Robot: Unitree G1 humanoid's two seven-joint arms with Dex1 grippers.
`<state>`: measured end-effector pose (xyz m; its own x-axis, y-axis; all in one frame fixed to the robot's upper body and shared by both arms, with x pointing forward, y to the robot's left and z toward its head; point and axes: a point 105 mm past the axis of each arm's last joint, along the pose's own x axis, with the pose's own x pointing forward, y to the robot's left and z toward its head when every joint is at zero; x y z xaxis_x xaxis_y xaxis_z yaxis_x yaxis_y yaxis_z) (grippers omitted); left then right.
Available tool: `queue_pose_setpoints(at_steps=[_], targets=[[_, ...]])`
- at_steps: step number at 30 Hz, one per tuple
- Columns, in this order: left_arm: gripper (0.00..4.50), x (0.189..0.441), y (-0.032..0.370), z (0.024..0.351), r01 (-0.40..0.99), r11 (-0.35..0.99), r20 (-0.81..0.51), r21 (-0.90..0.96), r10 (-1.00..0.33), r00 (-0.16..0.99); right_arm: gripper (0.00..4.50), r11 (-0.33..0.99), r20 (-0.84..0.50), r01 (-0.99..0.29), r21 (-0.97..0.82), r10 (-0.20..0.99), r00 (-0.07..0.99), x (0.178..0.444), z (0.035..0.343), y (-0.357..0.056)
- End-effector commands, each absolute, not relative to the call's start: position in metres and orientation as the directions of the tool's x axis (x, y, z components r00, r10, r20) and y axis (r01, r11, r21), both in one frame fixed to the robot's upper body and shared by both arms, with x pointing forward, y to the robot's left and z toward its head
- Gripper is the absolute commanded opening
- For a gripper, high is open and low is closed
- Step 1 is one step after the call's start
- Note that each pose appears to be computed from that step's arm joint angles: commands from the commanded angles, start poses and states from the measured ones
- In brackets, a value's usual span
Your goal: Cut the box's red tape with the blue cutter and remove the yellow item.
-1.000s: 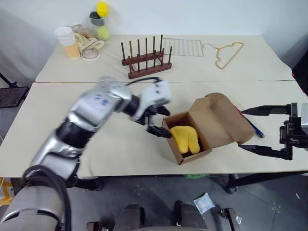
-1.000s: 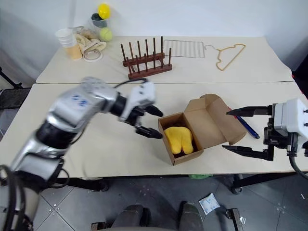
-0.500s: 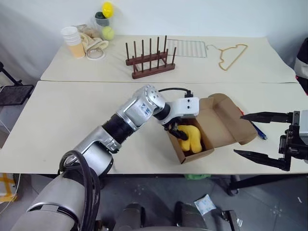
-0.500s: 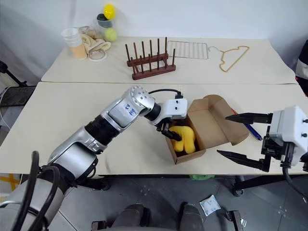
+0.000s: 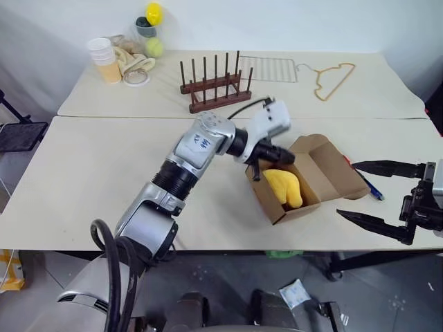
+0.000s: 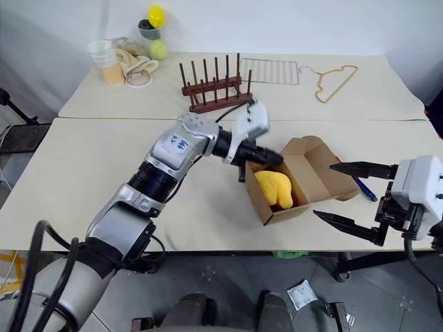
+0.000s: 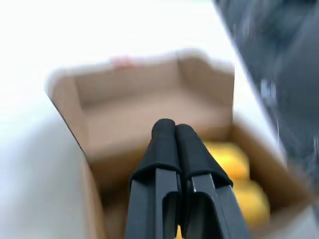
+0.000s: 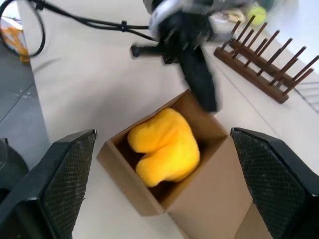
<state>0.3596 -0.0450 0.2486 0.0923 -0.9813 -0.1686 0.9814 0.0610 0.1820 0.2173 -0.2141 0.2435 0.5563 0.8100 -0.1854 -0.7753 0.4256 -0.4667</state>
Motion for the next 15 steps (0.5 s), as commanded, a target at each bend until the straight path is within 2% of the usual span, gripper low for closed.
queue_pose_setpoints(at_steps=[1, 2, 3, 6, 8, 11, 12, 15], targets=[[0.03, 0.363, -0.006, 0.288, 0.984, 0.129, 0.172, 0.126, -0.979, 0.107, 4.50, 0.427, -0.146, -0.763, -0.485, 0.821, 0.552, 0.222, 0.246, -0.211], [0.03, 0.365, 0.003, 0.290, 0.981, 0.151, 0.205, 0.118, -0.971, 0.125, 4.50, 0.427, -0.143, -0.764, -0.484, 0.822, 0.550, 0.223, 0.246, -0.211], [0.03, 0.367, 0.008, 0.284, 0.980, 0.168, 0.175, 0.105, -0.973, 0.148, 4.50, 0.424, -0.146, -0.767, -0.483, 0.824, 0.547, 0.224, 0.245, -0.211], [0.03, 0.366, 0.017, 0.247, 0.980, 0.157, -0.060, 0.119, -0.985, 0.165, 4.50, 0.414, -0.156, -0.778, -0.473, 0.829, 0.536, 0.227, 0.244, -0.212], [0.03, 0.364, 0.013, 0.233, 0.974, 0.129, -0.170, 0.184, -0.972, 0.161, 4.50, 0.406, -0.167, -0.783, -0.471, 0.831, 0.531, 0.230, 0.245, -0.212], [0.58, 0.342, -0.006, 0.223, 0.973, -0.030, -0.303, 0.228, -0.952, 0.042, 4.50, 0.397, -0.181, -0.790, -0.467, 0.832, 0.525, 0.233, 0.247, -0.213], [0.90, 0.335, -0.011, 0.221, 0.973, -0.071, -0.343, 0.219, -0.939, 0.008, 4.50, 0.395, -0.181, -0.790, -0.469, 0.832, 0.524, 0.233, 0.248, -0.213], [1.77, 0.325, -0.023, 0.209, 0.958, -0.141, -0.460, 0.248, -0.888, -0.012, 4.50, 0.377, -0.192, -0.797, -0.472, 0.838, 0.510, 0.230, 0.249, -0.212]])
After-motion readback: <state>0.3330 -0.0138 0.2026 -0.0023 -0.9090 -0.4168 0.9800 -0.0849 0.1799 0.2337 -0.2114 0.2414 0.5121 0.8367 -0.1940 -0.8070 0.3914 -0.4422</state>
